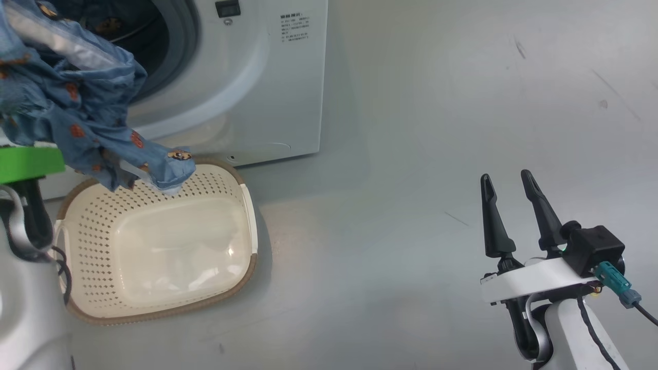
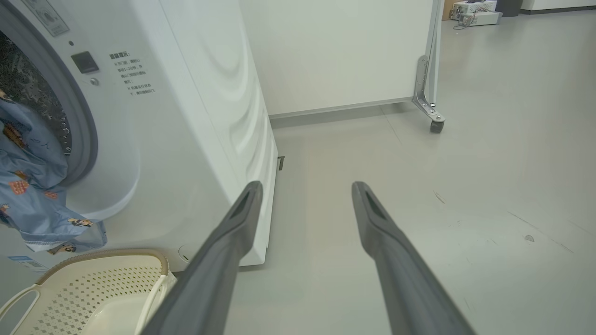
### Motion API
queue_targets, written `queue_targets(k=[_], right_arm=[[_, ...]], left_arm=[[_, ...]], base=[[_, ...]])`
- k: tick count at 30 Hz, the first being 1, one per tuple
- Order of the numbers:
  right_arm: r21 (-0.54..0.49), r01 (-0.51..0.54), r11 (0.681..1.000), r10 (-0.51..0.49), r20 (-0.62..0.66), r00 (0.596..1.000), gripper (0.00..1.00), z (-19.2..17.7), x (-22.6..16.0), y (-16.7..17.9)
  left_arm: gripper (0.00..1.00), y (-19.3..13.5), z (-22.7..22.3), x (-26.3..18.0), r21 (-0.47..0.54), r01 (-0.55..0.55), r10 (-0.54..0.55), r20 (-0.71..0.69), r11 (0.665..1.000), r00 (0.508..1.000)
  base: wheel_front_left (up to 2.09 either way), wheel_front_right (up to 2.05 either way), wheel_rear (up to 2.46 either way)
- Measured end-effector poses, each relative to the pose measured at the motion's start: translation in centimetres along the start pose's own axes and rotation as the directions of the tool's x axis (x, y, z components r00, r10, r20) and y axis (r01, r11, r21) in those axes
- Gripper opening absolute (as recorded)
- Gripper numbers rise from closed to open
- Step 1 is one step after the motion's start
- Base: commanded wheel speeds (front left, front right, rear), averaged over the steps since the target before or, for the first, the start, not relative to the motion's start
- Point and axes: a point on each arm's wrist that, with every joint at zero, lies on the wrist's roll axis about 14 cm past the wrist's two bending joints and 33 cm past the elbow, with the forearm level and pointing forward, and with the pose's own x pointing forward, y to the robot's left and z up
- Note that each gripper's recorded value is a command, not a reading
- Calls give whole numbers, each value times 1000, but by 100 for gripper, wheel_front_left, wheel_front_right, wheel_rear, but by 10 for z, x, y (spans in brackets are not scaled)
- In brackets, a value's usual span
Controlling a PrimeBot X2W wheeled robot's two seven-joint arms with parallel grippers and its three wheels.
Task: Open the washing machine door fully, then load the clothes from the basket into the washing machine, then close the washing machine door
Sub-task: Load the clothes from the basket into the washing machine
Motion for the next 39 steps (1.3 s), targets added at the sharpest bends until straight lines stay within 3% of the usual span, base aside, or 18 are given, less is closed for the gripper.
queue_targets(k=[17, 39], right_arm=[[41, 60, 997, -54, -127, 990, 100, -54, 24, -25], [87, 105, 991, -80, -251, 965, 100, -120, 50, -47]], left_arm=[[0, 28, -104, 66, -12, -83, 80, -144, 997, 986], [0, 16, -236, 128, -14, 68, -67, -432, 998, 900]], base=[[0, 0, 0], [0, 0, 0]])
